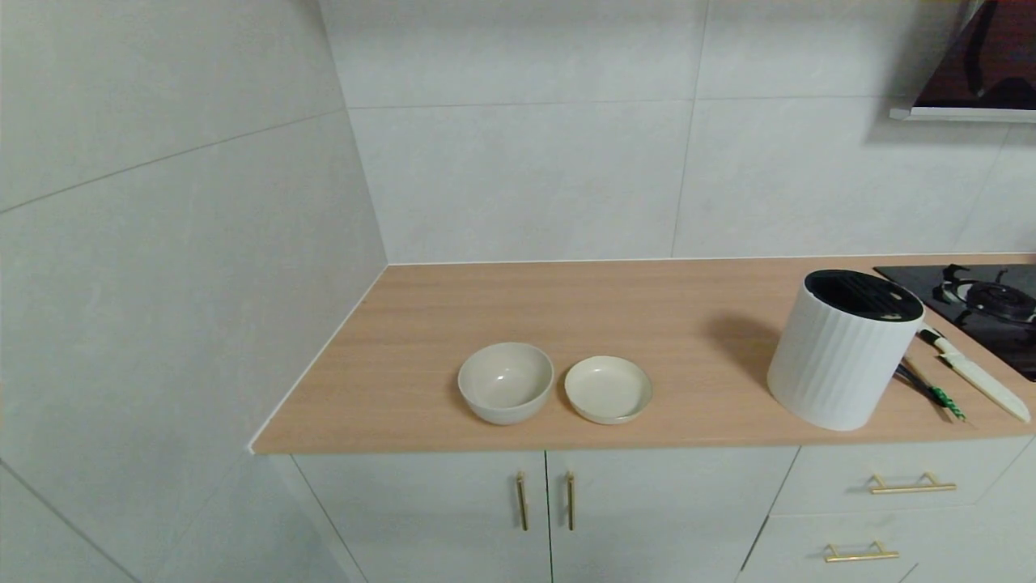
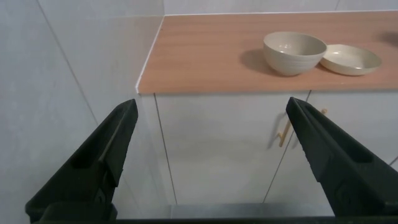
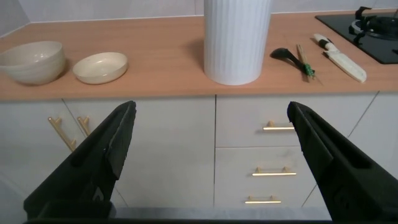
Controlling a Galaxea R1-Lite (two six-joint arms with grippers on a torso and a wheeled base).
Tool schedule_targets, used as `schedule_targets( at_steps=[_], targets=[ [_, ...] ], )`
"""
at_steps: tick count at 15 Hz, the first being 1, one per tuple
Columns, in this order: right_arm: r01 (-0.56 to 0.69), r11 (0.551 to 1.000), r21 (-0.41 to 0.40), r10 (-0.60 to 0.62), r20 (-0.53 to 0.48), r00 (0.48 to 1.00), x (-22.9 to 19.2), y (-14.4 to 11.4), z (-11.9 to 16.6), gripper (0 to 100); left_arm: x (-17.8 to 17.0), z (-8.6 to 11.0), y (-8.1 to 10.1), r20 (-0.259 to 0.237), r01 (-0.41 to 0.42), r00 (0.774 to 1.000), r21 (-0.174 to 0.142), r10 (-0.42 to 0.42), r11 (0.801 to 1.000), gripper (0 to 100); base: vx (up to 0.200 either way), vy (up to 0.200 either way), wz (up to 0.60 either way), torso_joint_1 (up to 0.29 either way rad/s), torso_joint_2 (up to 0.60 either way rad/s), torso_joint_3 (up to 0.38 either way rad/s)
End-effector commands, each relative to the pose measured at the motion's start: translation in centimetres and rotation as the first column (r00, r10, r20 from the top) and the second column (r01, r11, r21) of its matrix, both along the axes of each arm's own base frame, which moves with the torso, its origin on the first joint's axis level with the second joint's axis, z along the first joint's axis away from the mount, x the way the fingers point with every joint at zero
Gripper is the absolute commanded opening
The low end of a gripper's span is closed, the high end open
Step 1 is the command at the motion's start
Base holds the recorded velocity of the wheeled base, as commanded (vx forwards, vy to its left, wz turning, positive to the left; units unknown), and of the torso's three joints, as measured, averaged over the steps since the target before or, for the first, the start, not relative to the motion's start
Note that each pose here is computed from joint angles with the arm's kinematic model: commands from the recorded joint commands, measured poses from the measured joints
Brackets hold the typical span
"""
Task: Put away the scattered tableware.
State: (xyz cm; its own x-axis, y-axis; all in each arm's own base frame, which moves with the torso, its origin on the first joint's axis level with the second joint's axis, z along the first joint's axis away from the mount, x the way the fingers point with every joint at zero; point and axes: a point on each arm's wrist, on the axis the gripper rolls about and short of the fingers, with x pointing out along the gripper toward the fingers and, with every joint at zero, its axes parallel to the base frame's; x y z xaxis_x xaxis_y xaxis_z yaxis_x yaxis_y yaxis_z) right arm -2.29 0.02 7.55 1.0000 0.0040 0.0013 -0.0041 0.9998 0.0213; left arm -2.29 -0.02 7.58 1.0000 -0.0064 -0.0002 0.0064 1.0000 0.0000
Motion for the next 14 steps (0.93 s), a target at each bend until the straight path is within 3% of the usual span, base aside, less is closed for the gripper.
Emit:
schedule_targets(
  at_steps=[1,6,14],
  targets=[
    [-0.001,1.000,0.000,0.001,0.000,1.000,0.01,0.00,0.02,100,0.00,0.00,0.00,0.000,0.000,1.000,0.000,0.000,1.000,100,0.000,0.000,0.00,0.000,0.00,0.000],
    [-0.001,1.000,0.000,0.001,-0.001,1.000,0.01,0.00,0.00,100,0.00,0.00,0.00,0.000,0.000,1.000,0.000,0.000,1.000,100,0.000,0.000,0.00,-0.019,0.05,0.022],
    [-0.001,1.000,0.000,0.001,-0.001,1.000,0.01,0.00,0.00,100,0.00,0.00,0.00,0.000,0.000,1.000,0.000,0.000,1.000,100,0.000,0.000,0.00,-0.219,0.48,0.257]
  ],
)
